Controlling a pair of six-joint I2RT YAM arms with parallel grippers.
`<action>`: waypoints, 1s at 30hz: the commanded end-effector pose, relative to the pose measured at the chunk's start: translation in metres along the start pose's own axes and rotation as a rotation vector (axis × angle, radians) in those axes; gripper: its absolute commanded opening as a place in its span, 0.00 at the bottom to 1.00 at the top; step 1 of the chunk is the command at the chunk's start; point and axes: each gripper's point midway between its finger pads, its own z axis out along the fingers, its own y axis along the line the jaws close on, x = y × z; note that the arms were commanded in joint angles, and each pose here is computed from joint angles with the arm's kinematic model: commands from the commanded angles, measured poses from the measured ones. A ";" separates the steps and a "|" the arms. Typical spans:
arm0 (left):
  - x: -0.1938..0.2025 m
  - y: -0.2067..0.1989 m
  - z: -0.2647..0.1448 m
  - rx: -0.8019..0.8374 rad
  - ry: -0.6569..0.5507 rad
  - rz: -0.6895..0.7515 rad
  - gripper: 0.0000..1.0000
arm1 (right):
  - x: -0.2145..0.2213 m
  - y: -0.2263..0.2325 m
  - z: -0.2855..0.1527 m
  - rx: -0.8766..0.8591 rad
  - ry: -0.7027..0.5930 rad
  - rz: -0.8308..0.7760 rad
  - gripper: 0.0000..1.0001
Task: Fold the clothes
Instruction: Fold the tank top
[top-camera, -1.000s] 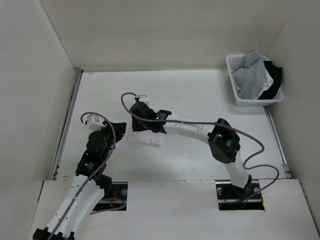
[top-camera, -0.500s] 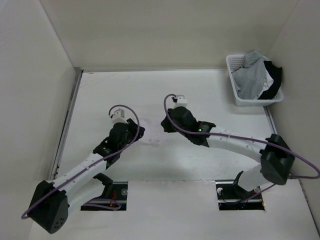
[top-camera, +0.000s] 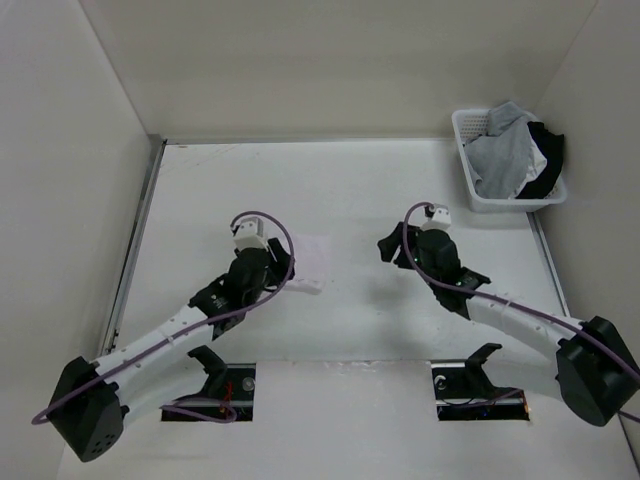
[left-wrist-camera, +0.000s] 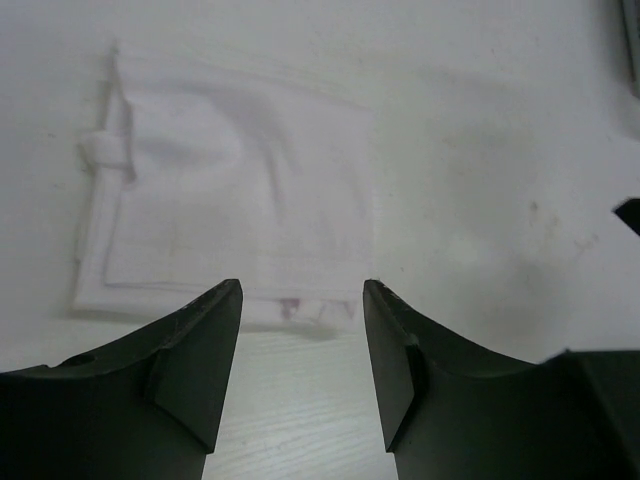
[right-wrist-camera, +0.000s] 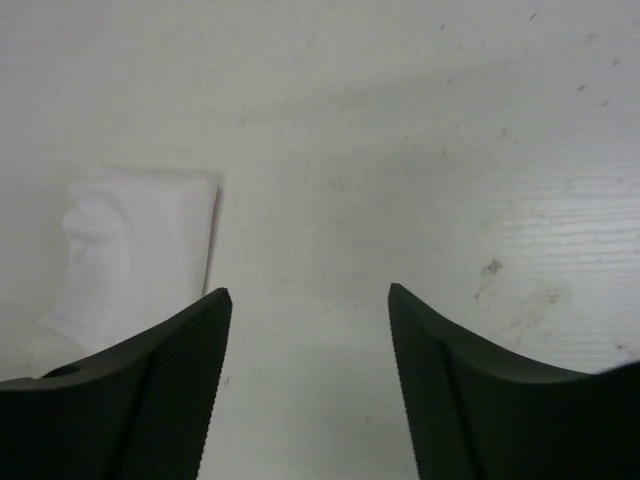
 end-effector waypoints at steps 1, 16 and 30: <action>-0.046 0.031 -0.003 -0.151 -0.109 -0.022 0.51 | -0.057 0.009 -0.001 -0.051 -0.169 0.053 0.72; -0.067 0.158 -0.025 -0.434 -0.170 -0.380 0.51 | -0.047 -0.015 -0.005 -0.039 -0.240 0.119 0.82; -0.062 0.165 -0.011 -0.434 -0.184 -0.414 0.50 | -0.034 -0.024 0.011 0.000 -0.190 0.097 0.81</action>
